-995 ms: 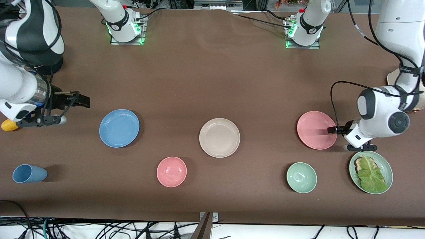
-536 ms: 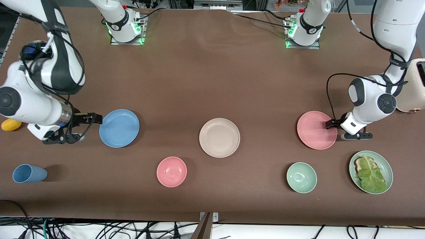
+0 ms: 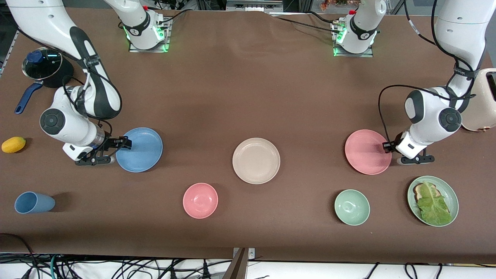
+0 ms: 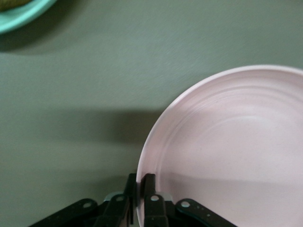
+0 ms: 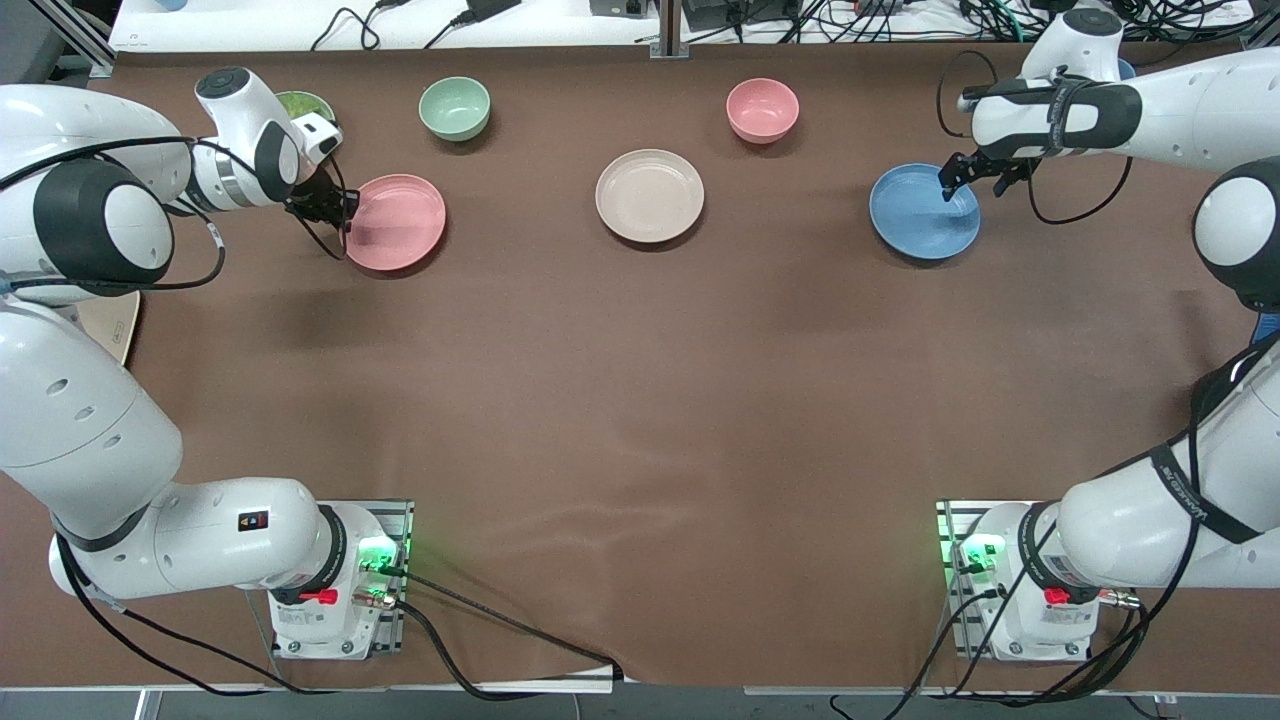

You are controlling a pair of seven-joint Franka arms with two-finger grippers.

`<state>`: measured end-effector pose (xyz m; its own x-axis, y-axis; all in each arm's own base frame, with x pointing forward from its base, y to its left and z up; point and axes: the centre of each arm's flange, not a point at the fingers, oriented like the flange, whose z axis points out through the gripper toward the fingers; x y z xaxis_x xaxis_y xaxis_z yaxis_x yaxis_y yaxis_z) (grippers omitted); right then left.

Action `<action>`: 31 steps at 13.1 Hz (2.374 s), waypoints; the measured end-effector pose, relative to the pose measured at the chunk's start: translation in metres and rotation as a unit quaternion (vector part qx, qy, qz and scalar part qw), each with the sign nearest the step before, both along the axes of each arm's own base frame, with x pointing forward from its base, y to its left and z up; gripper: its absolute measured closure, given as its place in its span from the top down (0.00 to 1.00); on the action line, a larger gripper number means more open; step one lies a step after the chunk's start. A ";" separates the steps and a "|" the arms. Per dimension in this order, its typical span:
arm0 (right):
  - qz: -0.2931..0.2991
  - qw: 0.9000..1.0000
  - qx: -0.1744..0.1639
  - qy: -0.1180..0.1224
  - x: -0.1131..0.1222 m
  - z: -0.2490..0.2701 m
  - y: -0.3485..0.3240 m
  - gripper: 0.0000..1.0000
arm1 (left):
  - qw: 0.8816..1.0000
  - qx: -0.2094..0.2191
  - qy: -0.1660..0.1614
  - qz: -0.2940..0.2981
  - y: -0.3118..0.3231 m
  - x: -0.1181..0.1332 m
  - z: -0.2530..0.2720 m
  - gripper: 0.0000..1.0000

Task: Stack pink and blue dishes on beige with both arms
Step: 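Grasp the pink plate with the left gripper while the right gripper grasps the blue plate, then carry the pink plate onto the beige plate with the left gripper, then open the left gripper and withdraw while the right gripper lifts the blue plate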

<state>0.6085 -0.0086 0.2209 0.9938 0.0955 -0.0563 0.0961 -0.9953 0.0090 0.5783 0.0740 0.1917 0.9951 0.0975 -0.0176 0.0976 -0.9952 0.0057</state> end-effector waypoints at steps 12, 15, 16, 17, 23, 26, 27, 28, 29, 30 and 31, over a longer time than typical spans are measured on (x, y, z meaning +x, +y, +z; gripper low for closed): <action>0.012 1.000 0.003 -0.003 -0.006 -0.033 -0.030 0.77 | 0.995 -0.043 0.080 0.039 -0.217 0.041 0.128 0.05; 0.012 1.000 0.003 -0.002 -0.006 -0.033 -0.029 0.38 | 0.996 -0.052 0.076 0.016 -0.303 0.040 0.124 0.05; 0.013 1.000 0.003 -0.002 -0.006 -0.033 -0.029 0.26 | 0.995 -0.056 0.079 0.012 -0.332 0.040 0.115 0.05; 0.013 1.000 0.004 -0.002 -0.006 -0.033 -0.028 0.14 | 0.995 -0.061 0.081 0.010 -0.359 0.042 0.104 0.05; 0.021 1.000 0.009 0.017 0.010 0.005 -0.016 0.07 | 0.992 -0.102 0.043 0.054 -0.423 0.057 0.052 0.05; 0.037 0.999 0.015 0.025 0.038 0.068 0.005 0.04 | 0.993 -0.098 0.032 0.060 -0.421 0.062 0.053 0.33; 0.043 0.999 0.017 0.024 0.046 0.087 0.012 0.04 | 0.994 -0.092 0.024 0.060 -0.416 0.067 0.057 0.44; 0.049 0.998 0.018 0.022 0.053 0.103 0.019 0.04 | 0.994 -0.087 0.019 0.062 -0.411 0.071 0.060 0.52; 0.055 0.998 0.020 0.020 0.057 0.116 0.027 0.04 | 0.994 -0.082 0.019 0.065 -0.404 0.074 0.062 0.63; 0.064 0.997 0.025 0.017 0.061 0.128 0.039 0.04 | 0.994 -0.078 0.022 0.070 -0.396 0.078 0.065 0.74; 0.072 0.997 0.030 0.014 0.064 0.141 0.055 0.04 | 0.994 -0.074 0.024 0.077 -0.385 0.082 0.069 0.86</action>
<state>0.6728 0.0467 0.3617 0.9675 0.2421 -0.0734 0.2384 -0.9696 -0.0557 0.6605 -0.3107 0.2606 0.9662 0.2414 -0.0909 0.2525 -0.9571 0.1423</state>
